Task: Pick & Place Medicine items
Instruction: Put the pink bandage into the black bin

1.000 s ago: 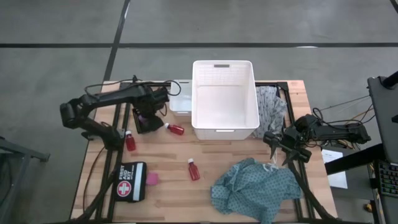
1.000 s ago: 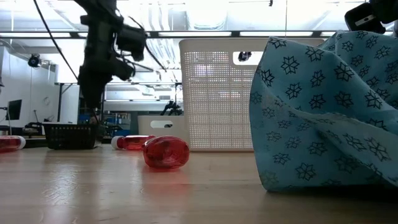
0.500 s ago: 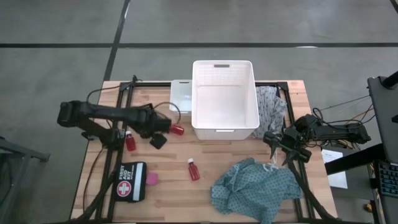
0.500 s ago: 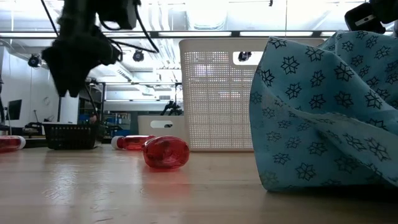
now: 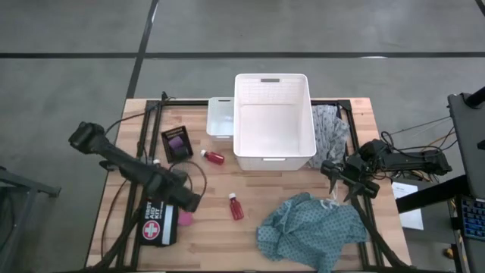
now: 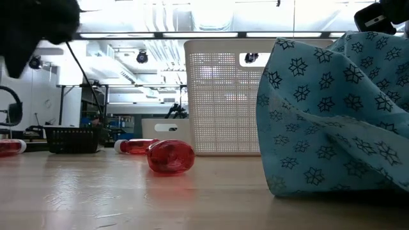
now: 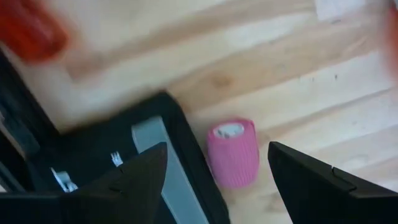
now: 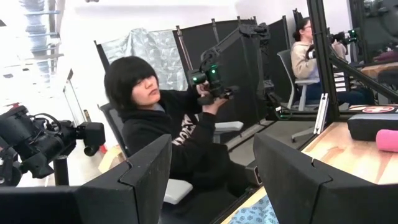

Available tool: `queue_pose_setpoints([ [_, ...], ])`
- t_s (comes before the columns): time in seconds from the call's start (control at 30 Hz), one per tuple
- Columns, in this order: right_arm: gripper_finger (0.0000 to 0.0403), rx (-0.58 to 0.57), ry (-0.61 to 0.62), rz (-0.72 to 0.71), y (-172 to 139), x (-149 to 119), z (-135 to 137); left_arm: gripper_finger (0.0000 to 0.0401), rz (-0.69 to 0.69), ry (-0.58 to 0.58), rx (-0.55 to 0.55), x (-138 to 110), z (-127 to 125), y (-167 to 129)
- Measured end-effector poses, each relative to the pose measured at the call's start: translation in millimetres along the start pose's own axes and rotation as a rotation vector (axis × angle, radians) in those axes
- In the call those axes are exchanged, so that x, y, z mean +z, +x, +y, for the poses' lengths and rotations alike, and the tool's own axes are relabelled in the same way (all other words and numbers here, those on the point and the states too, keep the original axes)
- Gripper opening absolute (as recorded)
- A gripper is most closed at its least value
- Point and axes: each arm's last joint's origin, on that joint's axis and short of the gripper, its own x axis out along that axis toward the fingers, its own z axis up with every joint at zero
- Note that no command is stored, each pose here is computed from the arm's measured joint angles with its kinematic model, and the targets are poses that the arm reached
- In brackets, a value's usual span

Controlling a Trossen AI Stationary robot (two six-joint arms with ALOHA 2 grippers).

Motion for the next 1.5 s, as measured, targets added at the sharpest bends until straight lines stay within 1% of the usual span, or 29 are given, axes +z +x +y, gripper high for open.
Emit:
queue_pose_setpoints([
  [0.07, 0.0224, 0.000, 0.000, 0.000, 0, 0, 0, 0.0285, 0.010, -0.027, -0.022, -9, -1, 1],
  [0.17, 0.0224, 0.000, 0.000, 0.000, 0, 0, 0, 0.0285, 0.010, -0.041, -0.013, -20, -4, 7],
  [0.43, 0.0224, 0.000, 0.000, 0.000, 0, 0, 0, 0.0285, 0.060, -0.024, 0.026, -31, -27, 30],
  [0.77, 0.0224, 0.000, 0.000, 0.000, 0, 0, 0, 0.0285, 0.037, -0.042, 0.095, -31, -39, 47],
  [1.27, 0.0224, 0.000, 0.000, 0.000, 0, 0, 0, 0.0285, 0.018, -0.018, 0.139, -31, -46, 70],
  [1.5, 0.0224, 0.000, 0.000, 0.000, 0, 0, 0, 0.0285, 0.000, -0.024, 0.165, -30, -48, 78],
])
